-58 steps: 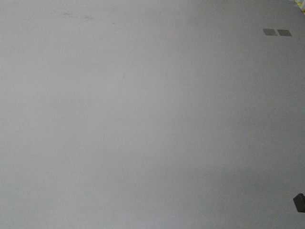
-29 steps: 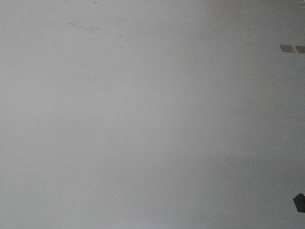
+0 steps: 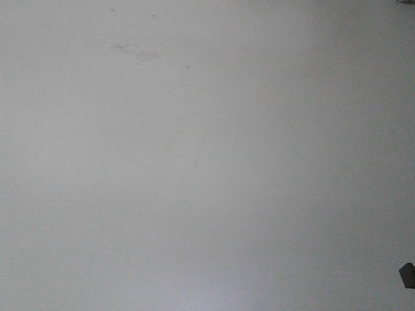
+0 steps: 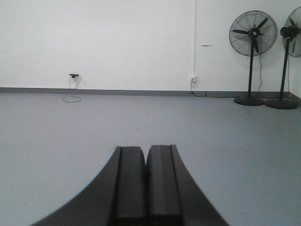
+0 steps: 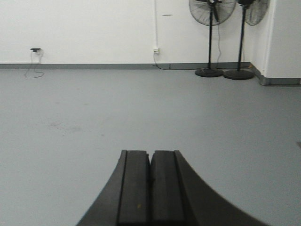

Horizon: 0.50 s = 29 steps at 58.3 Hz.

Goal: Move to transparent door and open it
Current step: 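Drive the base across the grey floor, turning toward the glass door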

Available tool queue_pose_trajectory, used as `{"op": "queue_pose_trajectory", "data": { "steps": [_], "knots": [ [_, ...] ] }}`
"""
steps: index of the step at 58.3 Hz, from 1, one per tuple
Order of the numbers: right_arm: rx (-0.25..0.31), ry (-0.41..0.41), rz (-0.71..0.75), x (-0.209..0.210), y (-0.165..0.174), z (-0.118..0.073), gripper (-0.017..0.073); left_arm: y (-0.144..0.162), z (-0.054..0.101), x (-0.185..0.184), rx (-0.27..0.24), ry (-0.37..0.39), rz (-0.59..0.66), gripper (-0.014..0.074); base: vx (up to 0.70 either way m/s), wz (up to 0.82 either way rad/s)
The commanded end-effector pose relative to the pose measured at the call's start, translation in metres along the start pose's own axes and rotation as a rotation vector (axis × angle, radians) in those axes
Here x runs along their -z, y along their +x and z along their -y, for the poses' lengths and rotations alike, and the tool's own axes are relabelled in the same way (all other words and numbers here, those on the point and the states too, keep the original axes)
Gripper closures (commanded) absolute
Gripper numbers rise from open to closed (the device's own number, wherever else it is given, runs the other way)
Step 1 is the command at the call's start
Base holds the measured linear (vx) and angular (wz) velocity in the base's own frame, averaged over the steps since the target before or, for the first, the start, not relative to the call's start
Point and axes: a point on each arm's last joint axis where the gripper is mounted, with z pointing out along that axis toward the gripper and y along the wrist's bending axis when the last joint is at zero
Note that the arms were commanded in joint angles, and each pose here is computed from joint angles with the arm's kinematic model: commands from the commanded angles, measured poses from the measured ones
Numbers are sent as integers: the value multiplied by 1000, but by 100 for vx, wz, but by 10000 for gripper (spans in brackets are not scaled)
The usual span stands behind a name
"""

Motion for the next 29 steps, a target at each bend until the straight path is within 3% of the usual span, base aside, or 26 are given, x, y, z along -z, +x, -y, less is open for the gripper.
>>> {"op": "queue_pose_trajectory", "data": {
  "steps": [1, 29],
  "knots": [
    [13, -7, 88, 1, -6, -1, 568, -3, -1, 1, 8, -11, 73, 600, 54, 26],
    [13, -7, 88, 1, -6, -1, 568, -3, -1, 1, 8, -11, 73, 600, 55, 38]
  ]
}}
